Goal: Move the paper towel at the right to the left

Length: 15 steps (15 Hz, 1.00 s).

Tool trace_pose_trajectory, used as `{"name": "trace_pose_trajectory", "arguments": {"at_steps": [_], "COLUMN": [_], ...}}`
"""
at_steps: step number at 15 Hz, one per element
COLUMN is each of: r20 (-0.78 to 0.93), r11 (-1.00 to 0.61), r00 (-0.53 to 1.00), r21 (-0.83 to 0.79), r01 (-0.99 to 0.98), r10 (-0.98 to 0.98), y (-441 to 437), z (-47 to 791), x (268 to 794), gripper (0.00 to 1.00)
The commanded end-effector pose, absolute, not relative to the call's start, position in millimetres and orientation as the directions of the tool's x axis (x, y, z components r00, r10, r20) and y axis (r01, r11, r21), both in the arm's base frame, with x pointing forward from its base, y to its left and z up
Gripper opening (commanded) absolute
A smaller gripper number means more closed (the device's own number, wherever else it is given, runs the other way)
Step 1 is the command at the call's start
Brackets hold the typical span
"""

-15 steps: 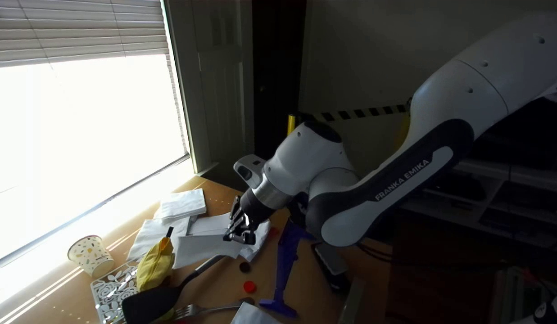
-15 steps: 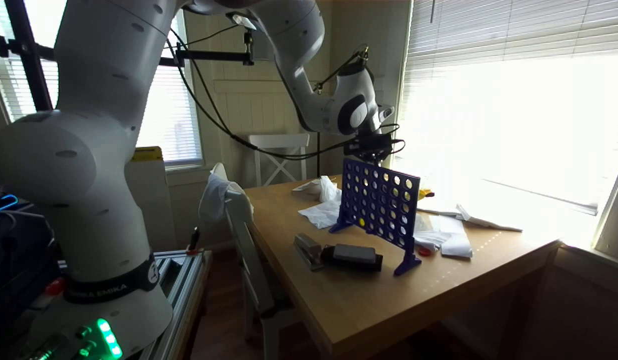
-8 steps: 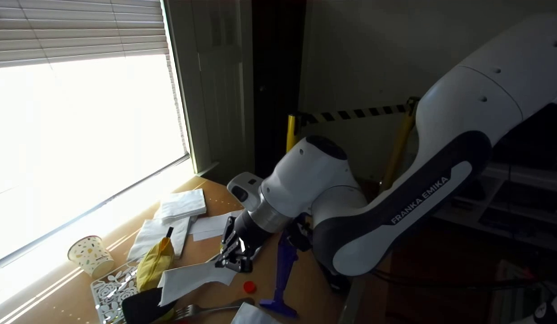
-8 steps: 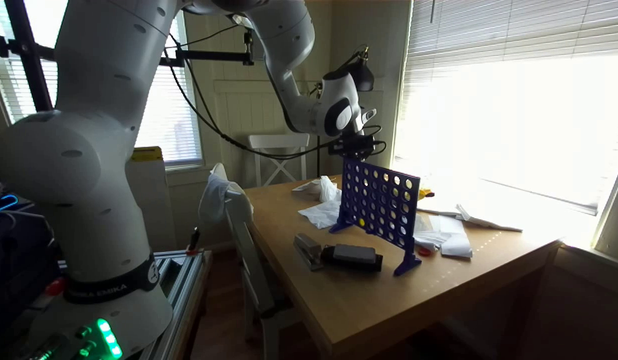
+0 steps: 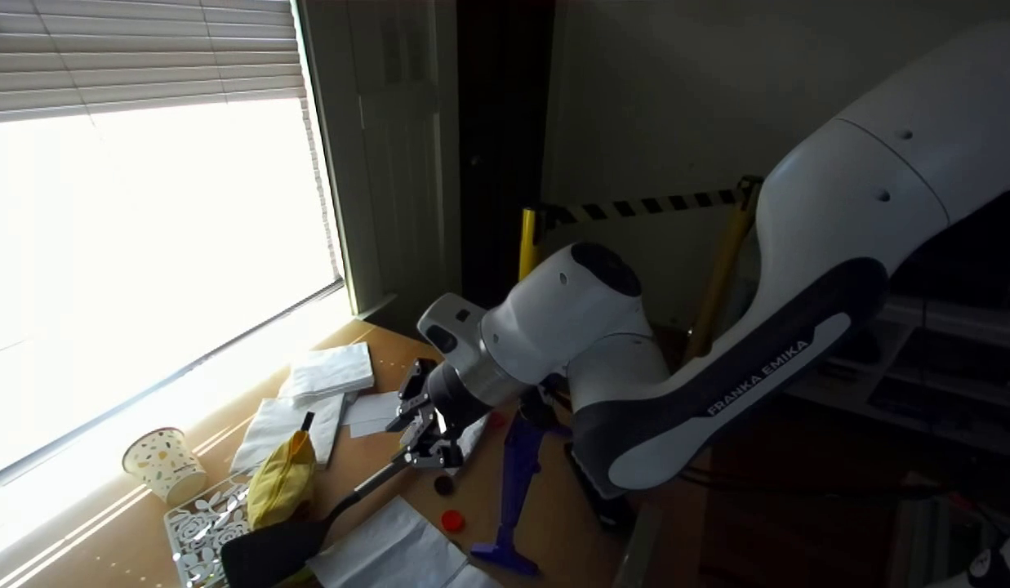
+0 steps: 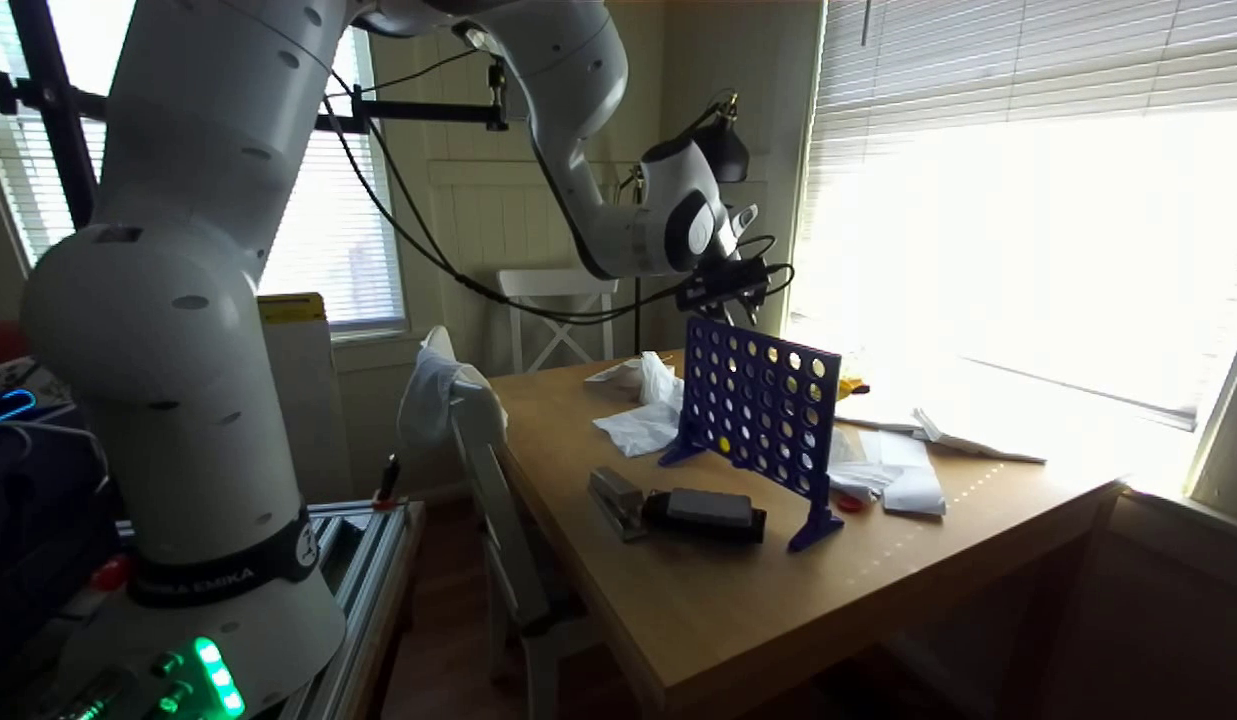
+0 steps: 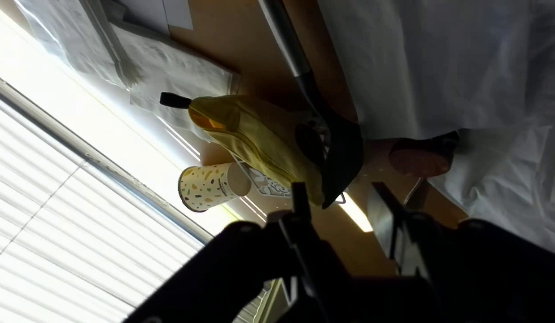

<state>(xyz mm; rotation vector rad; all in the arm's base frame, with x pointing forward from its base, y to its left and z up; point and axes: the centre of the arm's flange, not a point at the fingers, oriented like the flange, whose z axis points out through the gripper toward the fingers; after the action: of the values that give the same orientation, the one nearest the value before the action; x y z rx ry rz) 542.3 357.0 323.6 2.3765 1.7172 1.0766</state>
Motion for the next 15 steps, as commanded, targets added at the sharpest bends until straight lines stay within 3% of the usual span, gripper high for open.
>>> {"name": "trace_pose_trajectory", "arguments": {"at_steps": [1,5,9,14,15], "r20": [0.493,0.436,0.294,0.064,0.128], "r11": [-0.440,-0.525,-0.522,-0.483,-0.491], "r00": [0.181,0.311,0.447,0.610,0.562], "r21": [0.482,0.562,0.635,0.678,0.665], "r01": [0.758,0.638,0.569,0.554,0.563], "r10": [0.851,0.845,0.845,0.790,0.817], "y": [357,337,324,322,317], "z": [346,406,464,477,454], "x": [527,528,515,493,517], "gripper": [0.70,0.98,1.00,1.00,1.00]}}
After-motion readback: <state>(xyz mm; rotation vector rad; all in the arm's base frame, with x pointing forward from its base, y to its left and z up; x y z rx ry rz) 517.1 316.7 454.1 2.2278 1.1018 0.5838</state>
